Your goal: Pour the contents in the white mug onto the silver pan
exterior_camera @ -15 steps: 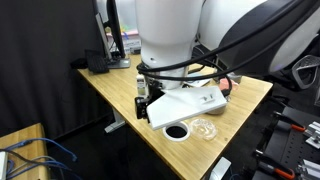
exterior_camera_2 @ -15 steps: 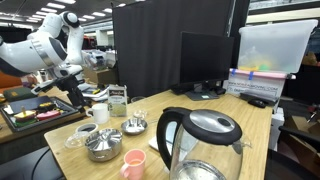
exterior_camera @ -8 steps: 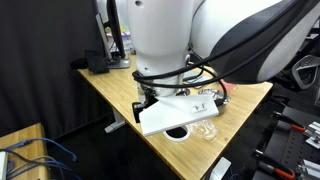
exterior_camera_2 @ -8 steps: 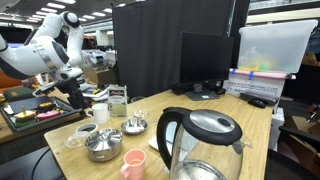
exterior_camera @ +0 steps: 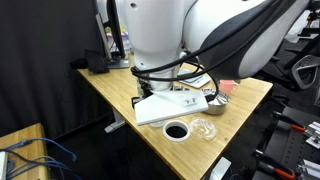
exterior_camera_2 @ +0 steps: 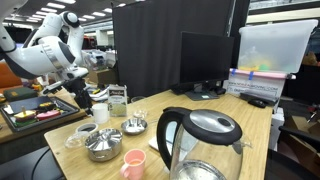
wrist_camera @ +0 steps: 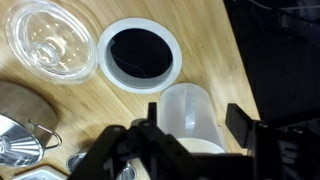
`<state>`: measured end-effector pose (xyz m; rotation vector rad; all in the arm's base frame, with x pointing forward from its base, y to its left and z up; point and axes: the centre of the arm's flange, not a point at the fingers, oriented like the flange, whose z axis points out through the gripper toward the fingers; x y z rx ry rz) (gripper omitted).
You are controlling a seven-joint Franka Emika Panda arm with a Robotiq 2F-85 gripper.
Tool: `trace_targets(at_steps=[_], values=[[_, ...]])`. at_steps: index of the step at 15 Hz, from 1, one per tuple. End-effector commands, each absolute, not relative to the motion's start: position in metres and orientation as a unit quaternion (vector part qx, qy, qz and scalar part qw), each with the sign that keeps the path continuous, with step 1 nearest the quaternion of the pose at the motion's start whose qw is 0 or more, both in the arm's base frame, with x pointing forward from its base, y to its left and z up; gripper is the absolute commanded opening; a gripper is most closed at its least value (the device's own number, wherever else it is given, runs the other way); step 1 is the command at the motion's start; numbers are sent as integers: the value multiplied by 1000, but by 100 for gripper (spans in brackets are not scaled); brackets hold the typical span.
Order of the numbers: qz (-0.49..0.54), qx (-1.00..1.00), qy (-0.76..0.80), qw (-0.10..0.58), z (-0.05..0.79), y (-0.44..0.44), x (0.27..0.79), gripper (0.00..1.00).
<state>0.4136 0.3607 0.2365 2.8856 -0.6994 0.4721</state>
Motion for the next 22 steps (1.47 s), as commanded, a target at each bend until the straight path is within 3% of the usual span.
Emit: trace_targets(at_steps=[1,2,3,10,22], values=[[155,957,-237,60,229,367,416,71],[153,958,-235,60,227,368,416,67],[154,958,-235,61,225,369,415,49],[156,956,-240,61,228,368,414,2],[168,957,-230,45,268,363,406,2]])
